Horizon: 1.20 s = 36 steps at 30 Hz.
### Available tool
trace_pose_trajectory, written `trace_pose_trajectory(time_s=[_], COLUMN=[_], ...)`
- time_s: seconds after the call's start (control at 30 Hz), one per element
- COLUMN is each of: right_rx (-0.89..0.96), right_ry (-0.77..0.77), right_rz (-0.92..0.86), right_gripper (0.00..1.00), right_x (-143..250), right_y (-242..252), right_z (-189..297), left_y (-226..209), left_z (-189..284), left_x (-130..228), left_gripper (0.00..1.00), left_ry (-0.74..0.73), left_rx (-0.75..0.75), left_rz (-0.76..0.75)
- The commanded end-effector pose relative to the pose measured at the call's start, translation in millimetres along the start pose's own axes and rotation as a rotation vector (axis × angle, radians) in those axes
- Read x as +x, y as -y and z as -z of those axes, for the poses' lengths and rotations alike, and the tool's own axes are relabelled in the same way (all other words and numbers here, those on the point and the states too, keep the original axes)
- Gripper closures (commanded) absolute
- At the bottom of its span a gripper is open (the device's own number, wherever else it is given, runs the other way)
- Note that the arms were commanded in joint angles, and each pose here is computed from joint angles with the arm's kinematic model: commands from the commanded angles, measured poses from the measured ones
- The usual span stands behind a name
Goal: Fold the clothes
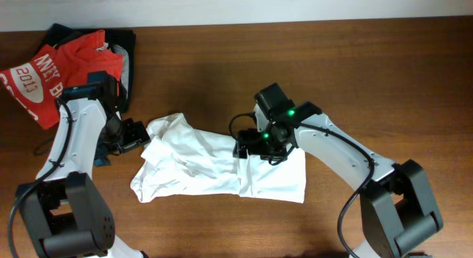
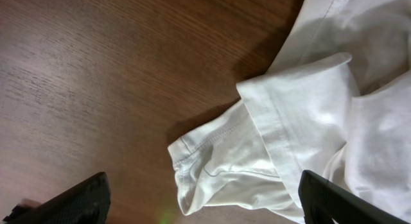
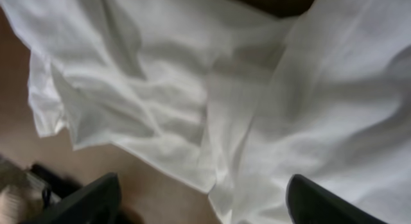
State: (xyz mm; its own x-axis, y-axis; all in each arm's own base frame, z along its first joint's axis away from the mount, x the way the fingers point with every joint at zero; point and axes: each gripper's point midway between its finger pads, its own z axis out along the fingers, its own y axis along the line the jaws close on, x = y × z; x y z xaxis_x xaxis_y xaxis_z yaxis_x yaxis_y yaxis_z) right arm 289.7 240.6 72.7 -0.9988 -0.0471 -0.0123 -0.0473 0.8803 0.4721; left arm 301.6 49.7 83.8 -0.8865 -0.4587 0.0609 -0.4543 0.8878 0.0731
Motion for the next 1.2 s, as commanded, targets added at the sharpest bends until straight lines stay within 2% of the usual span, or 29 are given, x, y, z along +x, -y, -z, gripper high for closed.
trace_pose_trajectory(time_s=[0.0,0.1,0.2,0.4,0.47,0.53,0.6,0.67,0.73,0.83,0.9,1.03,1.07,1.17], right_rx=[0.04,-0.013,-0.095,-0.262,-0.136,0.141,0.322,0.36,0.267,0.145,0.11,-0.029,-0.05,-0.161], right_ry=[0.033,0.029,0.079,0.019,0.043,0.056,-0.027,-0.109,-0.179,-0.197,-0.191,-0.185,-0.187,-0.211], right_rz=[-0.008,0.008,0.09,0.161,0.119,0.04,-0.009,-0.036,-0.039,-0.036,-0.031,0.015,0.019,0.062], right_gripper=[0.18,0.18,0.18,0.19,0.18,0.15,0.14,0.17,0.2,0.22,0.27,0.28,0.28,0.16], right_x=[-16,-23,-33,-17,-22,-13,13,35,57,73,78,82,80,71], right_y=[8,1,-28,-82,-66,-20,18,34,32,20,12,-31,-37,-67], right_z=[-13,-27,-35,-25,8,40,48,40,8,-28,-40,-51,-48,-26], left_y=[3,3,3,3,3,3,3,3,3,3,3,3,3,3], left_z=[3,3,3,2,2,2,2,2,2,2,1,1,1,1], left_x=[-1,-1,-2,-2,-1,-1,-1,-1,-1,-1,0,0,0,-1], left_gripper=[0.07,0.07,0.07,0.07,0.07,0.07,0.07,0.07,0.07,0.07,0.07,0.07,0.07,0.07], left_ry=[0.01,0.01,0.017,0.016,0.011,0.011,0.012,0.012,0.012,0.01,0.008,0.009,0.009,0.012], left_rx=[0.013,0.013,0.015,0.014,0.013,0.013,0.013,0.013,0.013,0.013,0.012,0.012,0.012,0.013], left_rz=[0.0,0.0,0.001,0.0,0.0,0.0,0.0,0.0,0.0,0.0,0.0,0.0,0.0,0.0])
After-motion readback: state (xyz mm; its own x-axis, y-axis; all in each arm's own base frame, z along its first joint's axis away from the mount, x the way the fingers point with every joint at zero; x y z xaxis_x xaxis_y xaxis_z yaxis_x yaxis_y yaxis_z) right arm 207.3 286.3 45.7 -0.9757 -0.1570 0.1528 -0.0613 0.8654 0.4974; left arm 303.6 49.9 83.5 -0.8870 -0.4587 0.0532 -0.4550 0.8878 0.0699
